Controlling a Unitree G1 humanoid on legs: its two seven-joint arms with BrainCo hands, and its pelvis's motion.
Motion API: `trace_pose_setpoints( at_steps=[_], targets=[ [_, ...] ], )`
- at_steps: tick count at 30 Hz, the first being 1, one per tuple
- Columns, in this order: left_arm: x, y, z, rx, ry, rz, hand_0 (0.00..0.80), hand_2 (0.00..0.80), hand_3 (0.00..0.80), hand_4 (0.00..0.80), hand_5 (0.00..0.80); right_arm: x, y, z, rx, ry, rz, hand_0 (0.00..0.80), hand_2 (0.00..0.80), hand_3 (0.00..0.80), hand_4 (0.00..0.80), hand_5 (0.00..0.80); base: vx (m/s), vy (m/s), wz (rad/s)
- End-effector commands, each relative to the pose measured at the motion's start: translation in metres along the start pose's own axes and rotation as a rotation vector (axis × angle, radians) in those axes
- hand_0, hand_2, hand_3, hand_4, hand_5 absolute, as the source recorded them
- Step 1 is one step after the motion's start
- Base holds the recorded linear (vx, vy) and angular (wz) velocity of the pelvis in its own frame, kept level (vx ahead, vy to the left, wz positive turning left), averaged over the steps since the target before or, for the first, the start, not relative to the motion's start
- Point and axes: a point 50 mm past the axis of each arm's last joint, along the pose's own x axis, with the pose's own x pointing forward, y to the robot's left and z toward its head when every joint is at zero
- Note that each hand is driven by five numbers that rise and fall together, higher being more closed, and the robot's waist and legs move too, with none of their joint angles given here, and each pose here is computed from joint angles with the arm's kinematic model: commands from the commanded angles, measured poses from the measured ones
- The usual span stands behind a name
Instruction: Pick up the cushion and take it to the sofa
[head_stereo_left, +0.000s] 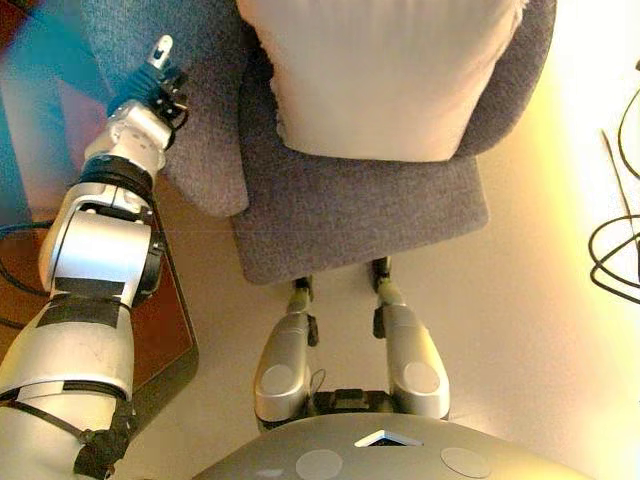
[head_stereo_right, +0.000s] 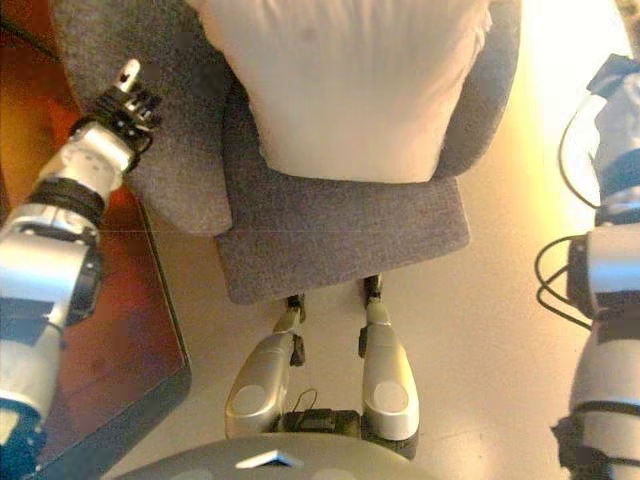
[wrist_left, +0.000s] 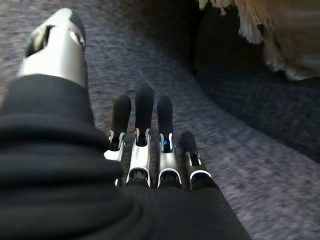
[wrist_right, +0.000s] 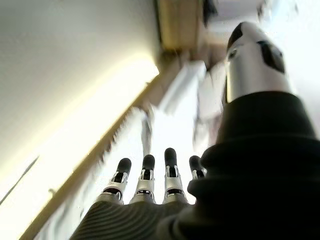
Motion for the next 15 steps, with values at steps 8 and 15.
trace_pose_setpoints(
  at_steps=[8, 15],
  targets=[
    [-0.069, 0.247, -0.003, 0.288, 0.012, 0.815, 0.000, 0.000, 0.000, 0.000, 0.000, -0.021, -0.164, -0.085, -0.186, 0.193, -0.433, 0.000, 0.000, 0.000, 0.000, 0.000, 0.021, -0.013, -0.03],
    [-0.132, 0.303, -0.118, 0.317, 0.342, 0.875, 0.000, 0.000, 0.000, 0.000, 0.000, -0.100, -0.211, -0.206, -0.446, 0.537, -0.404, 0.000, 0.000, 0.000, 0.000, 0.000, -0.021, -0.006, 0.21]
  ],
)
